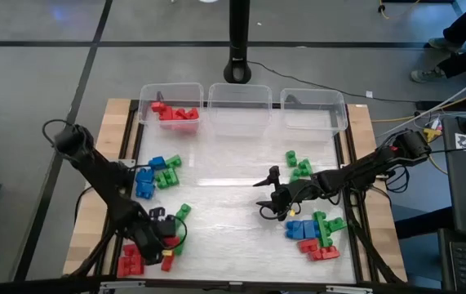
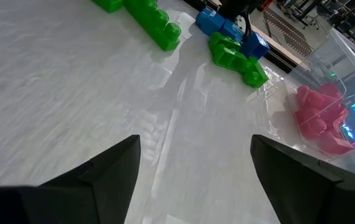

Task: Sort blocks
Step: Put the red game piece into the left transparent bin

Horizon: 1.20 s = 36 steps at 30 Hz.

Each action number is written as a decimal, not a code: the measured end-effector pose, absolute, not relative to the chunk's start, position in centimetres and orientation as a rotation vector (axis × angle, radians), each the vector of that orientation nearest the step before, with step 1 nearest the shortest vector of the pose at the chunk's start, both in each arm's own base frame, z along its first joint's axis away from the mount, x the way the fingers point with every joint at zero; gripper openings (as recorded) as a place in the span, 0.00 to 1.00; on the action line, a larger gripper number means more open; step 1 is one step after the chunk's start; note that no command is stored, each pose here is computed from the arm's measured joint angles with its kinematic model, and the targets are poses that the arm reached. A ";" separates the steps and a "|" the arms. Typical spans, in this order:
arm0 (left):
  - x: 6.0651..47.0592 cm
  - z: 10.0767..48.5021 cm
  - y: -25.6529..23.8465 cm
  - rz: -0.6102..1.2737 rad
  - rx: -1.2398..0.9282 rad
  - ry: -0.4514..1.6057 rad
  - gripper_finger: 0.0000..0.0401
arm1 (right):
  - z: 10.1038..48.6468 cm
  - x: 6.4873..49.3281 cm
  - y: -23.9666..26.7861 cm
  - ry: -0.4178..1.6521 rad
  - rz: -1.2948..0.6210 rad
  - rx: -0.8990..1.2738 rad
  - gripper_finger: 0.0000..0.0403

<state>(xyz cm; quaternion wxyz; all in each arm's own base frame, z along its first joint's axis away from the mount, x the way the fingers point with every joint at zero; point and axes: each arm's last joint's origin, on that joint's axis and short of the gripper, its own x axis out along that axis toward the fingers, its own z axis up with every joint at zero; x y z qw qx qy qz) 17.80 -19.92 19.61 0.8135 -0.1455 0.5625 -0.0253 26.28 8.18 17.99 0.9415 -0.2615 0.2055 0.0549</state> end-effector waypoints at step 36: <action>20.0 28.8 11.1 1.066 0.007 0.647 0.32 | 18.4 26.4 6.3 0.504 -0.228 -0.904 0.76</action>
